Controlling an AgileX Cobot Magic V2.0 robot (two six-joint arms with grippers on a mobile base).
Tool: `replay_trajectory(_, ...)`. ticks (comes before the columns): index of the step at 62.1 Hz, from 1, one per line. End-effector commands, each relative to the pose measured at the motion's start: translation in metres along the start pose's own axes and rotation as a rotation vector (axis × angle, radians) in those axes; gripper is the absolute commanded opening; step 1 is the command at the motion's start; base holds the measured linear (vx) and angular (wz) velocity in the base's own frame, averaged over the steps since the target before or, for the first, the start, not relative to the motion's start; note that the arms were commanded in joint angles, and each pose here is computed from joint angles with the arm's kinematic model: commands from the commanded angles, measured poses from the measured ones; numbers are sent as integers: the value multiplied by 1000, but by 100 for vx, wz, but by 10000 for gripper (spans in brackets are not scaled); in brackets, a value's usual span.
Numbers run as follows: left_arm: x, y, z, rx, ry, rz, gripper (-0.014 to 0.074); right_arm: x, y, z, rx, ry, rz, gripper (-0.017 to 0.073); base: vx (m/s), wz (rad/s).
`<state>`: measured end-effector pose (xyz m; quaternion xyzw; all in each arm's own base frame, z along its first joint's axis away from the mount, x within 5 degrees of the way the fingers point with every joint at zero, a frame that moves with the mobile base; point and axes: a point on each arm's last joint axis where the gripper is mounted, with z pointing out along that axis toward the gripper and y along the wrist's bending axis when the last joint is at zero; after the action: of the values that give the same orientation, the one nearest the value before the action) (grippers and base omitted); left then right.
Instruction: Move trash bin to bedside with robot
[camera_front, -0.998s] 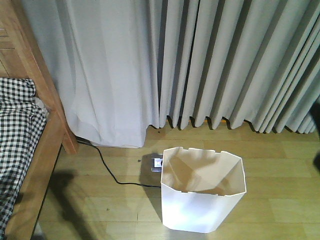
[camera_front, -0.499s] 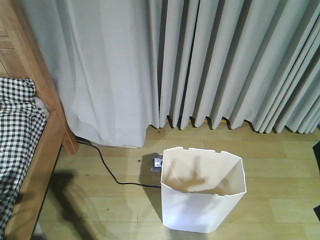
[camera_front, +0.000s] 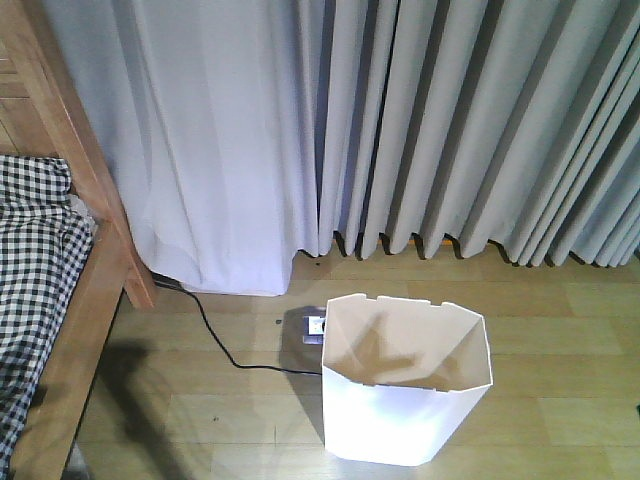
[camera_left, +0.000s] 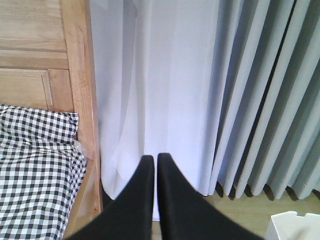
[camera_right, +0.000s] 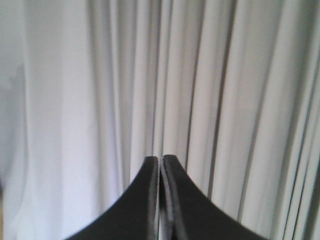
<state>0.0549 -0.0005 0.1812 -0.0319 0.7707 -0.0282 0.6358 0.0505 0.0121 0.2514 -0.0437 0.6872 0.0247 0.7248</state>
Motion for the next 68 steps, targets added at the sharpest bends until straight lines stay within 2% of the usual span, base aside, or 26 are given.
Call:
replay_trajectory(1,-3,0,0,4,-72,-10,-6,-13,-5,-1,52,-70,22,-10,0,0)
replay_trajectory(5,-3,0,0,4,-72,-10,-6,-13,-5,-1,50,-72,38,-9,0,0)
replay_trajectory(25,-3,0,0,4,-72,-10,-6,-13,-5,-1,51,-71,28,-9,0,0)
replay_trajectory(36,-3,0,0,4,-72,-10,-6,-3,-10,1,101,-61,15,-9,0,0)
replay_trajectory(48,-3,0,0,4,-72,-10,-6,10,-15,3,154,-47,61,-9,0,0)
replay_trajectory(60,-3,0,0,4,-72,-10,-6,28,-17,4,179,-66,-15,-9,0,0)
replay_trajectory(68,-3,0,0,4,-72,-10,-6,41,-16,0,179,-90,-24,-9,0,0)
